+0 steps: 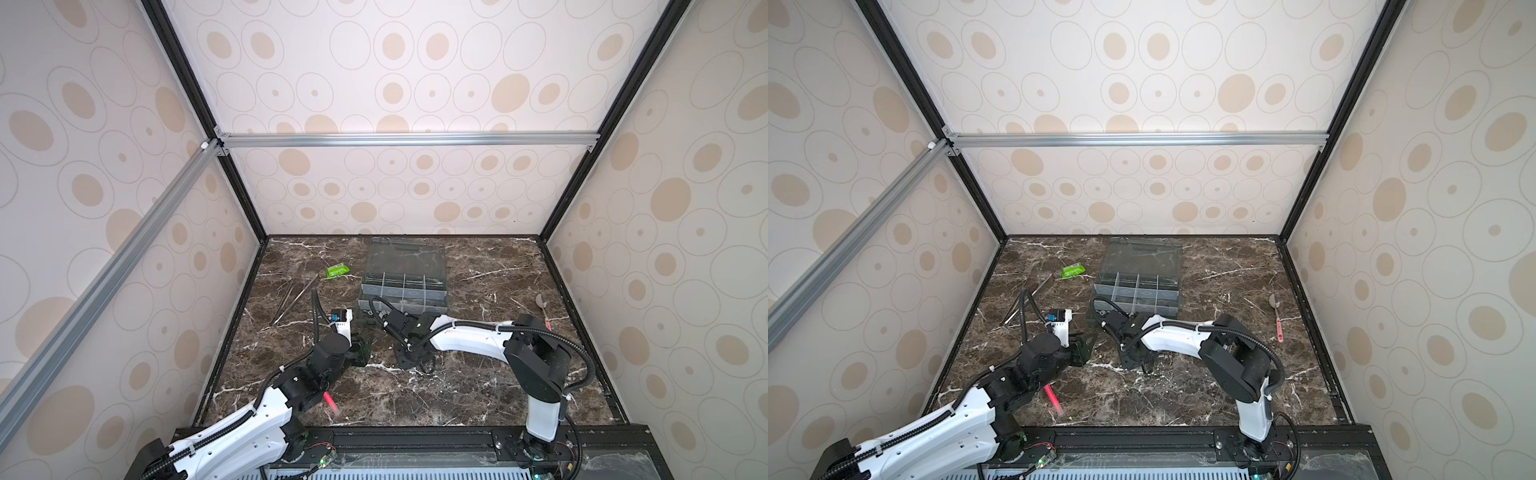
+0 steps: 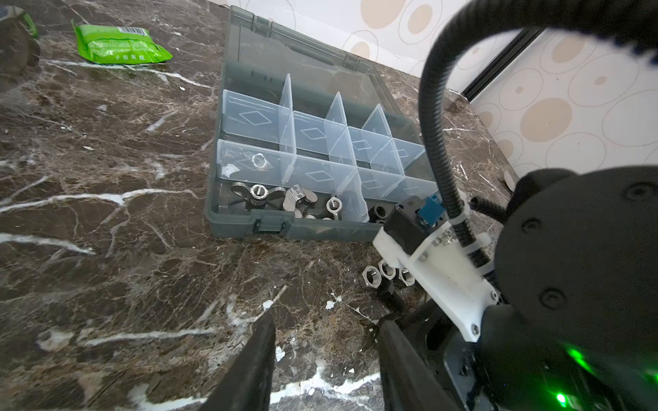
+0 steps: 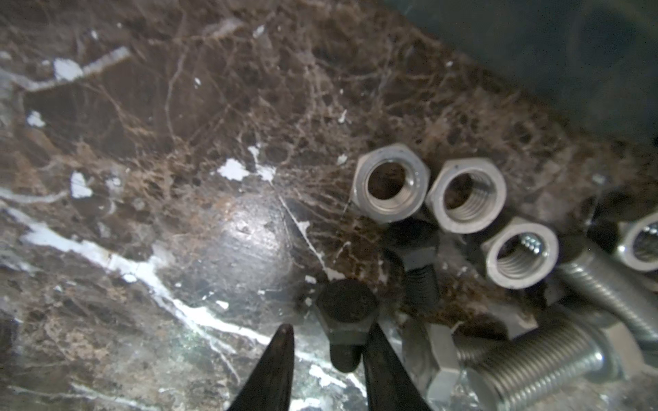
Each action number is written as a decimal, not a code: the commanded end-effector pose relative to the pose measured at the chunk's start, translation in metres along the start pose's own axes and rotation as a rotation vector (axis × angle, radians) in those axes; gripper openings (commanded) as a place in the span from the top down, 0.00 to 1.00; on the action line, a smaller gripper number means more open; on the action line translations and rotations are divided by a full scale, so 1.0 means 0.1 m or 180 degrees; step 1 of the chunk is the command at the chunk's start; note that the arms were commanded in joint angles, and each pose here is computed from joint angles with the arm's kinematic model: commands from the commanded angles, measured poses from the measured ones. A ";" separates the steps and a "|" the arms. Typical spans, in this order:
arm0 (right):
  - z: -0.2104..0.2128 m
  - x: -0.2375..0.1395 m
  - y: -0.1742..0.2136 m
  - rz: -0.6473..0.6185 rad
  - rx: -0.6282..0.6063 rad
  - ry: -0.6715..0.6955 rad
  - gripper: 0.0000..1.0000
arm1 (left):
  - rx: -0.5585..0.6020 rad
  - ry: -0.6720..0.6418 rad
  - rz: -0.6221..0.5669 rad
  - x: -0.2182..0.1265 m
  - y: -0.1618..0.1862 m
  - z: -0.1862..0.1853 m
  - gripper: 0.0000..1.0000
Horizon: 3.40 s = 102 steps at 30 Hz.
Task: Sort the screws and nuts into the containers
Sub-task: 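Close the right gripper on the black bolt and lift it, then carry the black bolt with the right gripper into an organizer compartment and release, then withdraw the right gripper from the organizer while the left gripper moves toward the pile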
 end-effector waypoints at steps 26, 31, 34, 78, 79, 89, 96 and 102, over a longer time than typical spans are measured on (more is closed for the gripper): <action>0.01 0.08 0.05 0.0117 -0.0122 0.0240 0.84 | -0.0088 0.0005 -0.0106 -0.03 -0.07 0.00 0.52; 0.05 -0.07 -0.06 -0.0046 -0.0186 0.0164 0.85 | -0.0090 0.0002 -0.0112 -0.04 -0.07 0.01 0.52; 0.02 -0.27 -0.19 -0.0171 -0.0316 0.0166 0.85 | -0.0070 -0.0013 -0.0107 -0.05 -0.07 0.01 0.52; -1.68 -0.57 -1.07 -0.0531 0.0367 0.0711 0.59 | -0.0083 0.0012 -0.0182 -0.18 -0.11 0.04 0.51; -1.67 -0.58 -1.06 -0.0545 0.0372 0.0705 0.59 | -0.0083 0.0007 -0.0182 -0.18 -0.11 0.04 0.50; -1.60 -0.76 -0.98 -0.0725 0.0547 0.0497 0.59 | -0.0106 0.0021 -0.0161 -0.16 -0.09 0.04 0.50; -1.55 -0.85 -0.81 -0.0806 0.0706 0.0333 0.59 | -0.0171 0.0093 -0.0143 -0.12 -0.08 0.00 0.50; -1.54 -0.97 -0.60 -0.0879 0.0787 0.0307 0.59 | -0.0158 0.0096 -0.0061 -0.07 -0.03 -0.01 0.50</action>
Point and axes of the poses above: each gripper's point midway between its finger pads, its own x axis out along the fingers, its own z axis along the line the jaws close on, y = z × x, the point moved 3 cm from there along -x, back along the fingers, and after that the axes turned 11 degrees about -x, right-handed, at the moved point
